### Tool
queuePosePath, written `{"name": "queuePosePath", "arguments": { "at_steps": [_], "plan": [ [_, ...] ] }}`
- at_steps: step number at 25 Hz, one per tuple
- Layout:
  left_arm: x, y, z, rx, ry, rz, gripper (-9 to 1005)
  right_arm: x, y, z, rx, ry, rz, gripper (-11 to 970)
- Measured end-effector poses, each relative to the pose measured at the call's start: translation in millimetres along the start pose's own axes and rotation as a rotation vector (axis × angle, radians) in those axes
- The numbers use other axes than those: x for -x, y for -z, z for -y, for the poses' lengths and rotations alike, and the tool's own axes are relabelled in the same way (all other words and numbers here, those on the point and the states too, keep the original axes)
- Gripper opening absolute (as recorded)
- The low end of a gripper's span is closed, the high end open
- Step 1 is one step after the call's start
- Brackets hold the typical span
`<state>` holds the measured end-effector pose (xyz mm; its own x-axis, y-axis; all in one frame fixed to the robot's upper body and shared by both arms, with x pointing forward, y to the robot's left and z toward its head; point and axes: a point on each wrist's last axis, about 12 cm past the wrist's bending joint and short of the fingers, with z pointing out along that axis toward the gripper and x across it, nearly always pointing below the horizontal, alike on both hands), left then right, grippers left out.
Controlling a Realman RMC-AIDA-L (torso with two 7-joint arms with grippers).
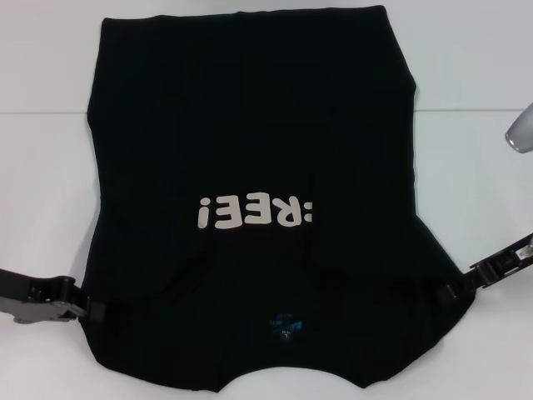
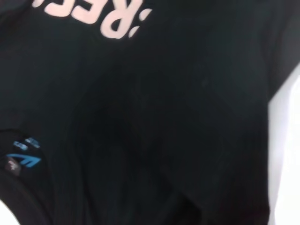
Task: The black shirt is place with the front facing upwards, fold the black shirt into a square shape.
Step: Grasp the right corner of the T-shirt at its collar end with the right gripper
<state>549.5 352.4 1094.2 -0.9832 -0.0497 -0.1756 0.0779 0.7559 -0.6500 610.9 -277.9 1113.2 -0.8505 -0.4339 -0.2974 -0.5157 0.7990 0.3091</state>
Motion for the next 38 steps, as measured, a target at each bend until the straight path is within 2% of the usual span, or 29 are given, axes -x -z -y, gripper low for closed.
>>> {"name": "queuePosePath", "arguments": {
  "at_steps": [12,38],
  "plan": [
    [-0.1,-0.2,0.5,-0.003,-0.002,-0.002,22,4.1,3.5,6.5,-0.059,0.009,0.007,757],
    [1.1,0.0,1.3,-0.004,-0.004,0.0,23,2.8,-5.1,-1.5,-0.038,0.026,-0.025,758]
  ]
}}
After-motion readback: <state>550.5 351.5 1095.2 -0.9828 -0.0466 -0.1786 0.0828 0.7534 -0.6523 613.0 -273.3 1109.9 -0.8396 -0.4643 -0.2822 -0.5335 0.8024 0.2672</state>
